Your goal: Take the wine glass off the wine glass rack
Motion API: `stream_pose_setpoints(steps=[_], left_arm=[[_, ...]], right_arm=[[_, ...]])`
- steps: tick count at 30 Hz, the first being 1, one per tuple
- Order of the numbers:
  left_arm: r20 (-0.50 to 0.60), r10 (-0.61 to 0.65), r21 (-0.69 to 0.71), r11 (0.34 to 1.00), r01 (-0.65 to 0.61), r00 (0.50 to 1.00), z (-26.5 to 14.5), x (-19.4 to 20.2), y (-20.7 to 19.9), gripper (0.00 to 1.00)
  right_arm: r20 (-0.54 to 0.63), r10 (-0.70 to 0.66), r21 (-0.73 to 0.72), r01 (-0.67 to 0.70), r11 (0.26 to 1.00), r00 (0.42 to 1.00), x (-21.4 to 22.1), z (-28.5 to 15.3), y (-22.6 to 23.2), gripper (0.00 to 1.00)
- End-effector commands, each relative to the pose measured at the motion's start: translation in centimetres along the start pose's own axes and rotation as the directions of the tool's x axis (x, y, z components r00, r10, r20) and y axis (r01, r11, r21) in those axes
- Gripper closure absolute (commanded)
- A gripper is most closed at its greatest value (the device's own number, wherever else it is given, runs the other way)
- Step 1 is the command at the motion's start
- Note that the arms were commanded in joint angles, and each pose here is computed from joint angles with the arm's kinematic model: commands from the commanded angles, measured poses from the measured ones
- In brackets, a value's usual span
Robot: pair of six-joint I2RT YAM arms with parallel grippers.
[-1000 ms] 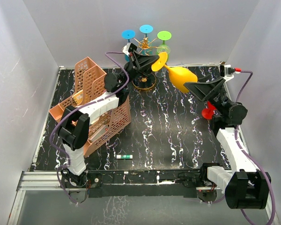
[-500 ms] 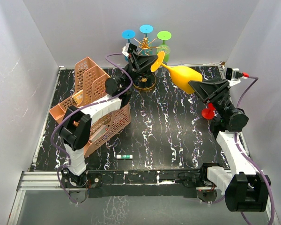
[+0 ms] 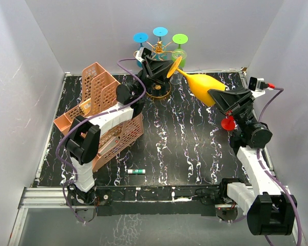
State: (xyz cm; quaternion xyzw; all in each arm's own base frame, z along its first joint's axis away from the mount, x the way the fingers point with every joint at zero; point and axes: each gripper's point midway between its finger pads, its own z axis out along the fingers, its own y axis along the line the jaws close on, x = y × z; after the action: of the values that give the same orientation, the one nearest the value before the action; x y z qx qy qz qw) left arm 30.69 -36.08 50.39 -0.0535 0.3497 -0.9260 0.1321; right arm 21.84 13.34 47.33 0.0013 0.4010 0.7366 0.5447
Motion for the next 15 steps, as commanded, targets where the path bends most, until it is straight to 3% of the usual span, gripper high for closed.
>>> stream_pose_setpoints(steps=[1,8,15], left_arm=[[-0.001,-0.024,0.015,1.0,0.024,1.0,-0.3,0.5,-0.9,0.69],[-0.03,0.076,-0.075,0.994,-0.078,0.997,-0.5,1.4,0.0,0.43],[-0.058,0.18,-0.199,0.962,-0.188,0.982,-1.6,2.1,1.7,0.27]], right_arm=[[0.047,-0.068,-0.021,0.069,0.997,0.997,-0.7,0.1,1.6,0.92],[0.03,-0.182,0.033,0.181,0.983,0.983,-1.1,1.1,2.6,0.92],[-0.068,-0.39,0.155,0.396,0.905,0.918,-2.1,3.0,3.0,0.92]])
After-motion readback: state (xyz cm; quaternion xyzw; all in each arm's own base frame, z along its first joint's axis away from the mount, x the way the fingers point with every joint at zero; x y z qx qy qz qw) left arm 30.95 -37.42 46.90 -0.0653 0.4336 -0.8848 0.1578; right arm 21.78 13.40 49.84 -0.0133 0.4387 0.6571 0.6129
